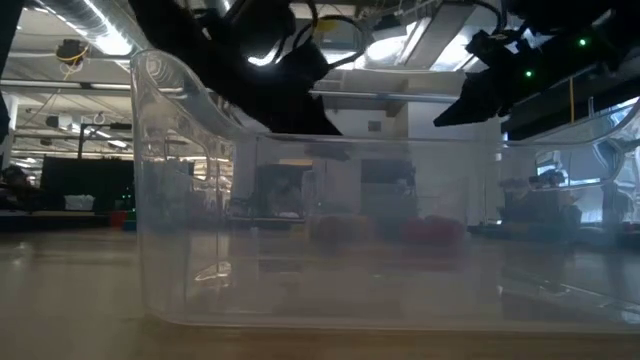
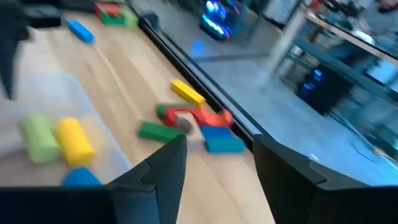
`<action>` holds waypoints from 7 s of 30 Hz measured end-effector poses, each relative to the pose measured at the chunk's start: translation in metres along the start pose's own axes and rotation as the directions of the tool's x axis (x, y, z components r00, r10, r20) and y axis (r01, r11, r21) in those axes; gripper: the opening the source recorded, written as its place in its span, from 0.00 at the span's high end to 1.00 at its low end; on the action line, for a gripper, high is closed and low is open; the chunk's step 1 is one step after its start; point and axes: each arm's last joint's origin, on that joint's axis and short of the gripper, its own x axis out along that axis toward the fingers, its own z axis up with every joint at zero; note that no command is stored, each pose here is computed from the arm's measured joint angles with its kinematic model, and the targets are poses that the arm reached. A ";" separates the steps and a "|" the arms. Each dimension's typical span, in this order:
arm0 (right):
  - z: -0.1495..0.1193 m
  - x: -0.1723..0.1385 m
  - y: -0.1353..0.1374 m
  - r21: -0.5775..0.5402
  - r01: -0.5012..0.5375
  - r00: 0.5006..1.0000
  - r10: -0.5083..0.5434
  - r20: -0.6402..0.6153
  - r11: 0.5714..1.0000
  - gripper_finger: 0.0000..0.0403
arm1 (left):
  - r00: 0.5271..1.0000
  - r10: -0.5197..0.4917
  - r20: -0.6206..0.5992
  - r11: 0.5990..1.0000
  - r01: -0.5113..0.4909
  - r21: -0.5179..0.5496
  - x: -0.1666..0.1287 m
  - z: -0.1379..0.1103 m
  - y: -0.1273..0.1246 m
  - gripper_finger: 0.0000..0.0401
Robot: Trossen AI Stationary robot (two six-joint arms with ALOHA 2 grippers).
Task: Sort blocks by size
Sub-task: Put the blue cylindrical block into the top transparent bin
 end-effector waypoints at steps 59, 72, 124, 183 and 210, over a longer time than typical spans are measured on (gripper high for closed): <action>-0.081 0.077 -0.102 -0.115 0.122 0.166 -0.135 -0.977 0.986 0.52 | 0.972 -0.018 0.236 0.998 0.005 0.055 -0.031 -0.037 -0.014 0.47; -0.088 0.086 -0.099 -0.106 0.123 0.273 -0.136 -0.952 0.987 0.52 | 0.970 -0.017 0.243 0.999 0.004 0.055 -0.031 -0.036 -0.014 0.47; -0.106 0.080 -0.090 0.006 0.194 0.275 -0.049 -0.960 0.981 0.62 | 0.970 -0.017 0.243 0.998 0.004 0.055 -0.031 -0.036 -0.014 0.47; 0.073 0.055 0.044 0.102 -0.454 0.819 0.459 -0.344 0.885 0.66 | 0.970 -0.017 0.243 0.999 0.004 0.054 -0.031 -0.036 -0.014 0.47; 0.037 0.085 0.088 0.131 -0.458 0.742 0.459 -0.489 0.880 0.61 | 0.970 -0.017 0.243 0.998 0.004 0.055 -0.031 -0.036 -0.014 0.47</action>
